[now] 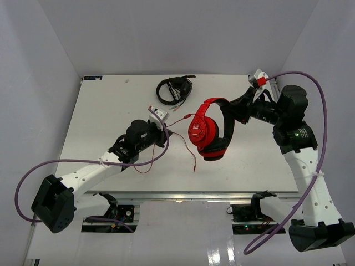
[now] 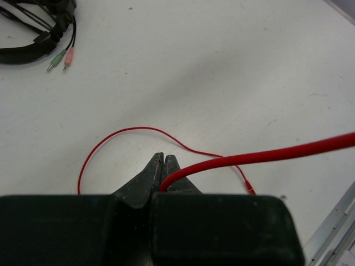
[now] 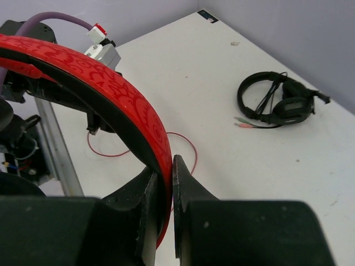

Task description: Wrap the headphones

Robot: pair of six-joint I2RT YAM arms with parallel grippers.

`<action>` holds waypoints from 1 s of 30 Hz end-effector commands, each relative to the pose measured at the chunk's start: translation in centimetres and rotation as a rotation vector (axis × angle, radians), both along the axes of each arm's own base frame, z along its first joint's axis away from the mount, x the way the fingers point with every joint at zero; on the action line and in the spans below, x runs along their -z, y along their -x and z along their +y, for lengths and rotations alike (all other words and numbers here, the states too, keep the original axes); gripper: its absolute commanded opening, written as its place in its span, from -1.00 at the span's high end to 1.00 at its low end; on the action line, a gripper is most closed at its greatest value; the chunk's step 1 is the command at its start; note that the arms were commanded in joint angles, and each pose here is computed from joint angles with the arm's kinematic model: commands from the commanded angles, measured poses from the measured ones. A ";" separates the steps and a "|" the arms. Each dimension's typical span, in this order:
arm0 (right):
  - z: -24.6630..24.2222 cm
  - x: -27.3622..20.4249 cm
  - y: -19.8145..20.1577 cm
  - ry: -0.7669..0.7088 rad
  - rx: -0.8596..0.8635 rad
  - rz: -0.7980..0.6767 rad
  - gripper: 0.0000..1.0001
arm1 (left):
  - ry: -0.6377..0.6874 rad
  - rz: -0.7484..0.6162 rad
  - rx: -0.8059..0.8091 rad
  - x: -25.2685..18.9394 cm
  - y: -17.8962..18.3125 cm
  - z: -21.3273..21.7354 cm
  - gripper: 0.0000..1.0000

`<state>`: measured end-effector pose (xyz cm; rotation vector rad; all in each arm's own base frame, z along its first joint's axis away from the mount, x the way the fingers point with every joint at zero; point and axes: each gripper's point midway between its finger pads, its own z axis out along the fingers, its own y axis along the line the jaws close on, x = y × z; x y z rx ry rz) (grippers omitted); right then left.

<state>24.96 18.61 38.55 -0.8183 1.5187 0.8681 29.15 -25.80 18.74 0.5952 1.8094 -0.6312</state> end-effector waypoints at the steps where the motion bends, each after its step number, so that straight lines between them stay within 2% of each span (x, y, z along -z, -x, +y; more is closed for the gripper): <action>1: -1.1 -3.7 1.6 0.080 0.004 -0.252 0.85 | -0.140 -0.044 -0.096 0.3 -1.3 2.5 1.00; 8: -0.6 -3.7 3.8 0.122 -0.104 -0.316 0.85 | -0.289 -0.090 -0.129 0.2 -2.6 4.1 1.00; 18: -0.2 -3.1 5.0 0.081 -0.151 -0.267 0.85 | -0.275 -0.096 -0.140 -0.1 -2.9 4.0 1.00; 27: 0.6 -4.4 3.1 -0.135 -0.108 0.019 0.85 | -0.132 0.014 -0.031 3.9 -1.1 1.1 1.00; 30: 1.1 -4.7 4.1 -0.146 -0.182 0.014 0.85 | -0.162 0.030 -0.016 5.0 -1.3 0.8 1.00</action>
